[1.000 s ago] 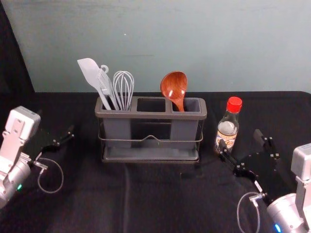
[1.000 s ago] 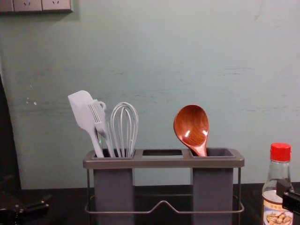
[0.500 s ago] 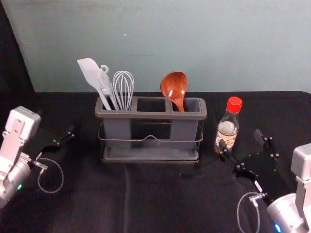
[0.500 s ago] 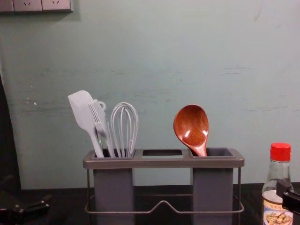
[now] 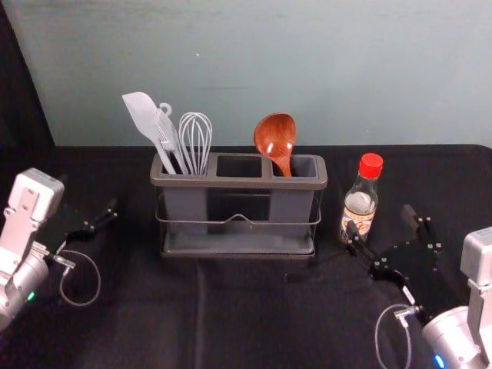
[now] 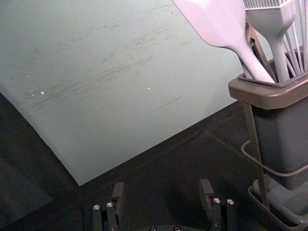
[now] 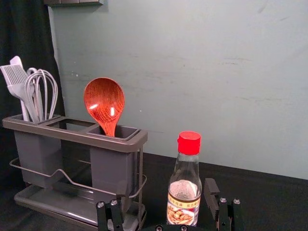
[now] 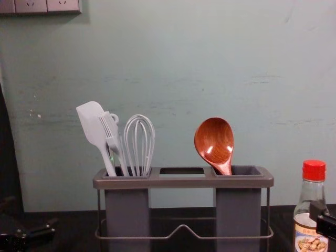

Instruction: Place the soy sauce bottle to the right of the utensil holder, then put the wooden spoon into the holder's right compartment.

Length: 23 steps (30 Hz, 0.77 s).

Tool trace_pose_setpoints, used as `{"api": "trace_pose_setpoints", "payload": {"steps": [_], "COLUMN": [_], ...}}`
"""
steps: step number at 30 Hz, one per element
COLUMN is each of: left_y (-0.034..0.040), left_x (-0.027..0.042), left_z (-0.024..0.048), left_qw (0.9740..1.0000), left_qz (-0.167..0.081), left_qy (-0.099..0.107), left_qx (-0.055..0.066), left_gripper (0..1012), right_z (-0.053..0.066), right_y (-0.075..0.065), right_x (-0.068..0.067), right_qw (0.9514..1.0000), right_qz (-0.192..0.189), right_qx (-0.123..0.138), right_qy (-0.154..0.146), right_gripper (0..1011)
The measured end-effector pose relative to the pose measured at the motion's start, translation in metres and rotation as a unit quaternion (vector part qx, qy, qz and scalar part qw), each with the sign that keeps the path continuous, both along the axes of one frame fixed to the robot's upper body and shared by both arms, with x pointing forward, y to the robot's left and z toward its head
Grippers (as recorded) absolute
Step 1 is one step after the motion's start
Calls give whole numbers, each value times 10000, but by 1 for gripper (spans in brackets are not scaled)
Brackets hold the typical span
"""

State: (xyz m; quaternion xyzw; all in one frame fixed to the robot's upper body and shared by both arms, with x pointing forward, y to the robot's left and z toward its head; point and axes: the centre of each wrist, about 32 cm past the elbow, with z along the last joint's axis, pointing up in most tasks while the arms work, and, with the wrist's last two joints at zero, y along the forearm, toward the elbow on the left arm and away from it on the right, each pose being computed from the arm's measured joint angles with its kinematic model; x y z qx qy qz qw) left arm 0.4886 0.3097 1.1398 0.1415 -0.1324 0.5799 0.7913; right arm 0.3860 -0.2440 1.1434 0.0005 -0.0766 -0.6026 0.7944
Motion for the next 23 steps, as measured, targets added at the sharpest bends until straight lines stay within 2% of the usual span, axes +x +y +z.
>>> {"api": "trace_pose_setpoints", "payload": {"steps": [23], "left_y": [0], "left_x": [0], "left_z": [0], "left_qw": [10000], "left_qz": [0], "left_qy": [0], "left_qx": [0], "left_gripper": [1011], "right_z": [0], "right_y": [0], "right_x": [0], "right_qw": [10000], "right_qz": [0], "right_qx": [0], "right_qy": [0], "right_gripper": [1002]}}
